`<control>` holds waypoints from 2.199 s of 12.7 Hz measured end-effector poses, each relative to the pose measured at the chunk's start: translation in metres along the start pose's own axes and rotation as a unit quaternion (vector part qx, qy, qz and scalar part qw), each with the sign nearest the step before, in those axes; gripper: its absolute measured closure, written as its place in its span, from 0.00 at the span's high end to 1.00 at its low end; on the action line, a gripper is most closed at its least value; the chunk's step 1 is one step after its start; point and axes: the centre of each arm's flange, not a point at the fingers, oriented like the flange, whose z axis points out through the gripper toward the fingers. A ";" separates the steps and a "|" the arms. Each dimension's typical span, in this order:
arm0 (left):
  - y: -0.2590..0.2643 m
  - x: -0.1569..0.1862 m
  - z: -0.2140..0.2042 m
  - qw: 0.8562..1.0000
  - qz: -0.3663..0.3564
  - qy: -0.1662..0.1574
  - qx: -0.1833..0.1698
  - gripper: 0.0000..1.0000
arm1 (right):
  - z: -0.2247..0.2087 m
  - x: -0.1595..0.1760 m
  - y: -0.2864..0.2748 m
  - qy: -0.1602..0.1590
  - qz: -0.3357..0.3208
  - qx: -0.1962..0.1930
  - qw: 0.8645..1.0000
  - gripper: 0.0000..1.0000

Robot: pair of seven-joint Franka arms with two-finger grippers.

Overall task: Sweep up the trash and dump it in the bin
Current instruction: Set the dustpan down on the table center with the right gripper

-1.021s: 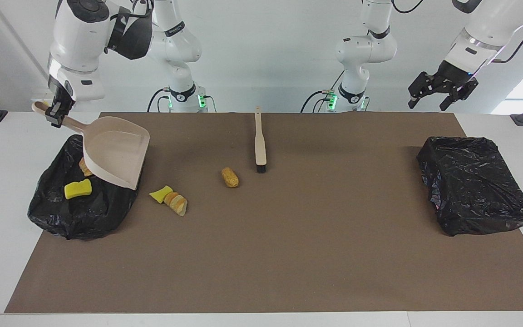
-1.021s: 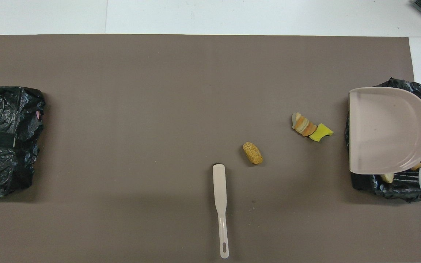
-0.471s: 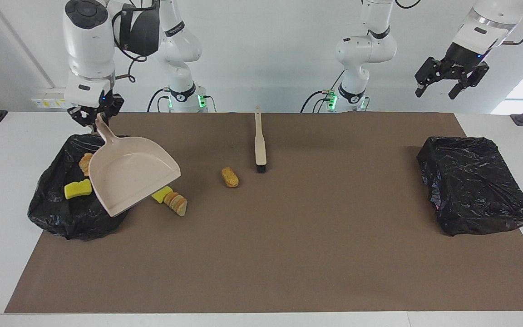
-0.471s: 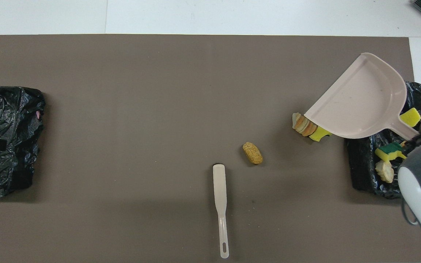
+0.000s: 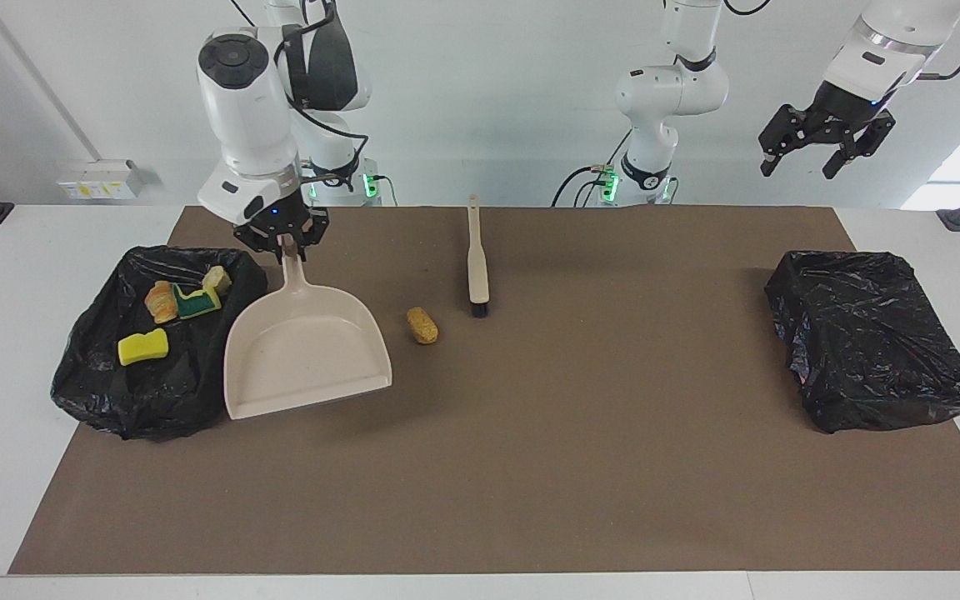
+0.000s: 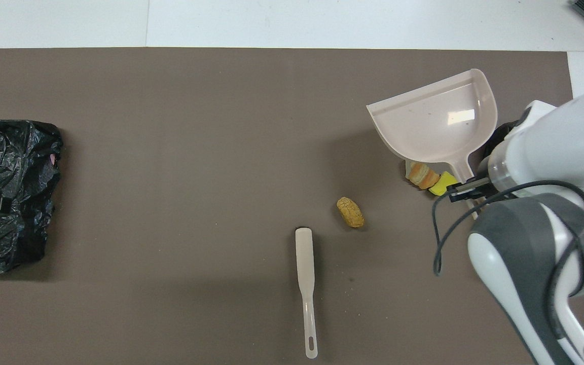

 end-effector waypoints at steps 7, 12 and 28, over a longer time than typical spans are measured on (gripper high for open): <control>0.000 0.000 0.001 1.000 -0.006 -0.002 0.000 1.00 | 0.054 0.067 -0.152 0.016 0.125 0.065 0.990 0.32; 0.000 0.000 0.001 1.000 -0.006 -0.002 0.000 1.00 | 0.109 0.093 -0.228 0.003 0.120 0.082 0.989 0.32; 0.003 -0.001 0.001 1.000 -0.006 -0.002 -0.017 1.00 | 0.053 0.042 -0.229 -0.001 0.111 0.067 0.992 1.00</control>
